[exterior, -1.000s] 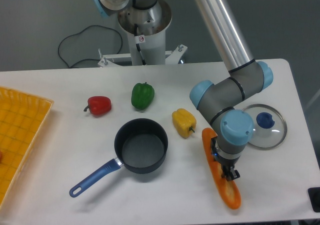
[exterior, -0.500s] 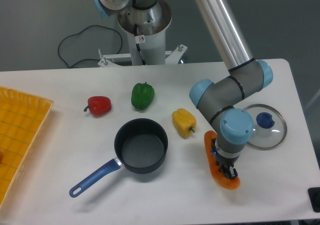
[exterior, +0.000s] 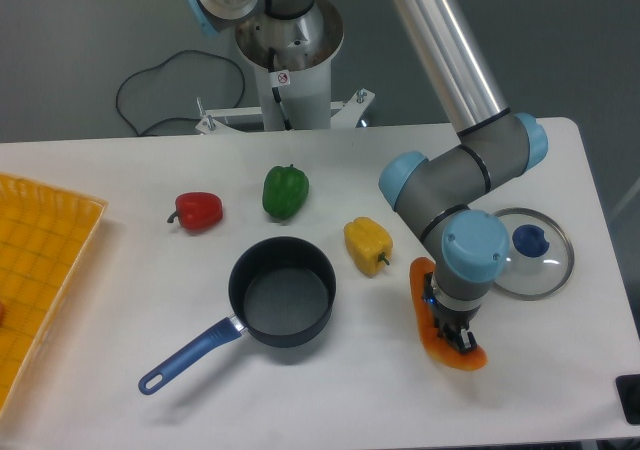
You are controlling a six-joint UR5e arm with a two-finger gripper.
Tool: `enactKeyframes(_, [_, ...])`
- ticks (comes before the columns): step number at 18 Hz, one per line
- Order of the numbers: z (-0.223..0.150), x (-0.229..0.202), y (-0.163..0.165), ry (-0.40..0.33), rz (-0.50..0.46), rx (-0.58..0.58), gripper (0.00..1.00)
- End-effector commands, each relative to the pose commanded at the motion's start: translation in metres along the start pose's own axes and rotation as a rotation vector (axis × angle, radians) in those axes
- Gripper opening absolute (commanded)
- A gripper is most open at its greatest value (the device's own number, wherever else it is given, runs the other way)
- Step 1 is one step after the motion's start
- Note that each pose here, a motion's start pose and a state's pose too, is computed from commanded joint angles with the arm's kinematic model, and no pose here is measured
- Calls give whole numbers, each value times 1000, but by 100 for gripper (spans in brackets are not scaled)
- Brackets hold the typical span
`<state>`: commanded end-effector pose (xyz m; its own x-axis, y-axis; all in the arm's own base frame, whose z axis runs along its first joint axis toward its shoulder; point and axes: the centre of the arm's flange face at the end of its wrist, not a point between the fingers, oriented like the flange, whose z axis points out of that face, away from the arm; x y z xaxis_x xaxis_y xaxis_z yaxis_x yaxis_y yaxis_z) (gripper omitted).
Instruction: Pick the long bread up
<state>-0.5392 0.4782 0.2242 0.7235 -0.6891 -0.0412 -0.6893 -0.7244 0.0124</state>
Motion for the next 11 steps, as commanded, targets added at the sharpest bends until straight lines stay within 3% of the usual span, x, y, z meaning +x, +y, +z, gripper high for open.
enactKeyframes(11, [-32,12,-2,31,-12,8,0])
